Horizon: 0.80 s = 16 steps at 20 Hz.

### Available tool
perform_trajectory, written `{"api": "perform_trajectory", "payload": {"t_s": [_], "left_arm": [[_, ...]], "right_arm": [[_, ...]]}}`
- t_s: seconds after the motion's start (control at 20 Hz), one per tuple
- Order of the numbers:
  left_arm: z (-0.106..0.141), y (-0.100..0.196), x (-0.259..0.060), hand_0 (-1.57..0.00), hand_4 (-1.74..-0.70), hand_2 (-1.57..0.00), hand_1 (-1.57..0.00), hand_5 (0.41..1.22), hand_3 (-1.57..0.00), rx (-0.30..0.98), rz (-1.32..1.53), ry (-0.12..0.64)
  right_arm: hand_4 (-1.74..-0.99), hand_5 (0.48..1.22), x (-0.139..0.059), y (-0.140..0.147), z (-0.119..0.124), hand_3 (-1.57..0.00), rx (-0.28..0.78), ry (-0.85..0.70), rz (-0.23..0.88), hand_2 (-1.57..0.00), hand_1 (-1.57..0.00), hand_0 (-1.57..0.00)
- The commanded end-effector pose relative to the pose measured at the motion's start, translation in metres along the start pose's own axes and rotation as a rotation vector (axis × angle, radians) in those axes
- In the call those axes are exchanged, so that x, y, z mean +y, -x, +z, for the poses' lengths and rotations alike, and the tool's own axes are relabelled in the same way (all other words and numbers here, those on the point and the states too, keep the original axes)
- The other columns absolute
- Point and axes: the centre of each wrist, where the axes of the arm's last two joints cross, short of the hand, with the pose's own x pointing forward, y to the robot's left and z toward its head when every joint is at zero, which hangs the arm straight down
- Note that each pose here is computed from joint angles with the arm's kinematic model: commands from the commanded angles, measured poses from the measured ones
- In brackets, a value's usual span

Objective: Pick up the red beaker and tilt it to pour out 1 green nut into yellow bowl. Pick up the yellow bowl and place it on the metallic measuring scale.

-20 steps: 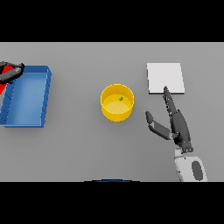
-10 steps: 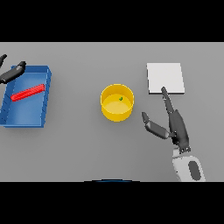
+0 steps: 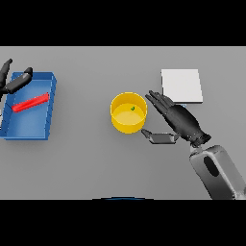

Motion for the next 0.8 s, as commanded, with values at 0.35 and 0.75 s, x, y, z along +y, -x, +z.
{"api": "perform_trajectory", "payload": {"t_s": [0.35, 0.75], "left_arm": [[0.0, 0.004, 0.004, 0.0, -0.81, 0.0, 0.0, 0.692, 0.0, 0.003, -0.006, 0.005], [0.001, 0.006, 0.008, 0.0, -0.81, 0.0, 0.0, 0.701, 0.0, -0.001, -0.001, 0.002]], "right_arm": [[-1.156, 0.642, -0.005, -0.013, -0.044, 0.0, -0.177, -0.291, 0.331, 0.0, 0.0, 0.0], [-1.159, 0.663, 0.007, -0.02, -0.082, 0.0, -0.209, -0.504, 0.446, 0.0, 0.0, 0.0]]}}
